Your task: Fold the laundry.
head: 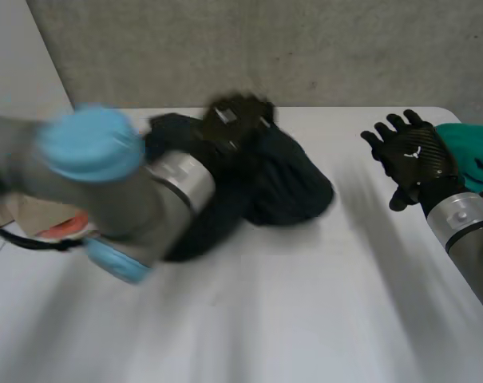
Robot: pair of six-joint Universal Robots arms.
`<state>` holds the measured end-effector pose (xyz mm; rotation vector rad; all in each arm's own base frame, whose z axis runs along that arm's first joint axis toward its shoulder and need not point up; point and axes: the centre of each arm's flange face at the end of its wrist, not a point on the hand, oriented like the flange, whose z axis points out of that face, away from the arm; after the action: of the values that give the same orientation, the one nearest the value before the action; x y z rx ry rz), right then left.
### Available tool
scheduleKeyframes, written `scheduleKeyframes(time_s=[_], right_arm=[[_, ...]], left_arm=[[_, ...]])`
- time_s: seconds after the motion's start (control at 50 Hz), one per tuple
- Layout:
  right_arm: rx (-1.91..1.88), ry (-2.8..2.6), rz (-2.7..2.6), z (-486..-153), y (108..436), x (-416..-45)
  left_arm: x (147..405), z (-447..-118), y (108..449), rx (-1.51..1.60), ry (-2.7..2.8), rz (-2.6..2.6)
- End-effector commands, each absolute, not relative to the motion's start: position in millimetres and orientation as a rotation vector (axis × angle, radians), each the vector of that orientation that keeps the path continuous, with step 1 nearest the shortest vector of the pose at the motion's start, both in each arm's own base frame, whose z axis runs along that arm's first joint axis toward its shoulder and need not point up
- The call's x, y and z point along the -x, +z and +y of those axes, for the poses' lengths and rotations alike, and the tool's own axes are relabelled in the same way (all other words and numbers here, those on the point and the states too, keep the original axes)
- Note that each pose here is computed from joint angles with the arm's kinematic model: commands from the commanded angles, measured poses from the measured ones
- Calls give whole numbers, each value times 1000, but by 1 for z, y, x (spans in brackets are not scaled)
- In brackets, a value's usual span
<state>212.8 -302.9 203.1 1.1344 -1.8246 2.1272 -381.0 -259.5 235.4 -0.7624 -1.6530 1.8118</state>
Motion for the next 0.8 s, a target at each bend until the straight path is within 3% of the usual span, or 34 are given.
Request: scheduleKeyframes(time_s=[0.02,0.1,0.18,0.26,0.34,0.46,0.58,0.66,0.8], right_arm=[[-1049,2055,-1875,-310,202,-199],[-1016,2048,-1939,-309,207,-196],[-923,2072,-2111,-305,218,-195],[-836,2029,-2357,-298,224,-196],[-835,1951,-2546,-288,224,-201],[-920,1781,-2754,-288,183,-211],[-1063,1781,-2751,-288,150,-239],[-1085,1873,-2686,-299,137,-248],[-1141,2014,-2579,-306,133,-269]], left_arm=[[410,-234,167,1030,1646,-1813],[398,-234,209,1019,1782,-1798],[365,-225,258,914,1933,-1831],[335,-216,267,863,1971,-1901],[304,-210,249,850,1935,-2022],[275,-213,207,841,1830,-2200],[282,-246,154,873,1750,-2201],[285,-272,148,869,1781,-2143],[295,-289,145,922,1792,-2070]])
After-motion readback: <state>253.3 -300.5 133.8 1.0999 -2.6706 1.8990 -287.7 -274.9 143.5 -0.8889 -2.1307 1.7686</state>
